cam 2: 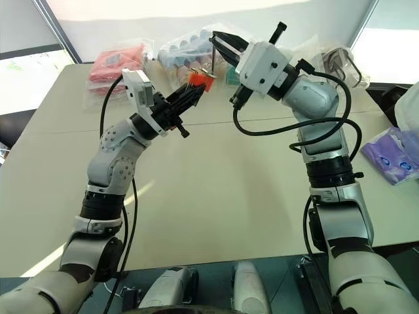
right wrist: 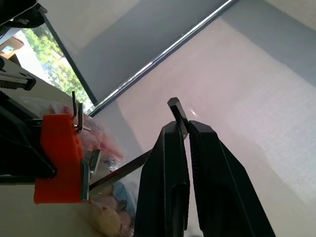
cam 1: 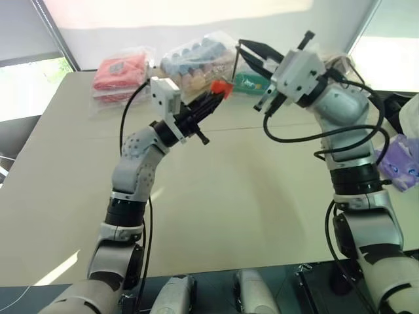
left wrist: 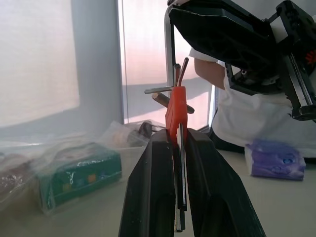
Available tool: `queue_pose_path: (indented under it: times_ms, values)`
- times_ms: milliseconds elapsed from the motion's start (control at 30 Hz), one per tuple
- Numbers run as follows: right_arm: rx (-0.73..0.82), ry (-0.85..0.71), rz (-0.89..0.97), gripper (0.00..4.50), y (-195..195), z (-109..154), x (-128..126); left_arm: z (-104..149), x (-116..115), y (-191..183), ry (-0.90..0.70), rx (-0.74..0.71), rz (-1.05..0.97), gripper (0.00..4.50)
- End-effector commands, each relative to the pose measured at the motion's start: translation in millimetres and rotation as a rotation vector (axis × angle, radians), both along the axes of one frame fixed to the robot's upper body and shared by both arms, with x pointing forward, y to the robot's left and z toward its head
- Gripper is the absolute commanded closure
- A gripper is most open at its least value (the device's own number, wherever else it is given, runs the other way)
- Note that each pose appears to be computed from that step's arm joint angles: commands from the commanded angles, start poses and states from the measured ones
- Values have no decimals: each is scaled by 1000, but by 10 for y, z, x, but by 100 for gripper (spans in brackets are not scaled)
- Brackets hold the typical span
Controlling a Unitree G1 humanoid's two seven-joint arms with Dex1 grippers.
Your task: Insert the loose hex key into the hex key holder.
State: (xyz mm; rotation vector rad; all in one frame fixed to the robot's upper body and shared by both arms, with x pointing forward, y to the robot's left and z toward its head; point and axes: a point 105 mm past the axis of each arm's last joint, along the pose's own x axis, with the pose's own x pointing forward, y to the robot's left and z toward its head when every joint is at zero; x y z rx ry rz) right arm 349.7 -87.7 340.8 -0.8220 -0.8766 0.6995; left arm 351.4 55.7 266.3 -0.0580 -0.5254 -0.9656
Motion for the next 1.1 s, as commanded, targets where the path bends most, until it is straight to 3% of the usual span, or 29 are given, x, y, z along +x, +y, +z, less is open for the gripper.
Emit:
queue_pose_path:
  times_ms: [33, 367, 833, 1100]
  values:
    - [16, 3, 55, 445, 74, 89, -100, 296, -61, 48, -123, -66, 32, 438]
    - [93, 69, 98, 445, 65, 302, -135, 410, -31, 68, -173, -141, 66, 438]
    - [56, 124, 134, 445, 33, 455, -144, 525, -73, 39, -240, -174, 57, 438]
    - [117, 292, 182, 445, -7, 443, -81, 616, -125, 21, -273, -193, 44, 438]
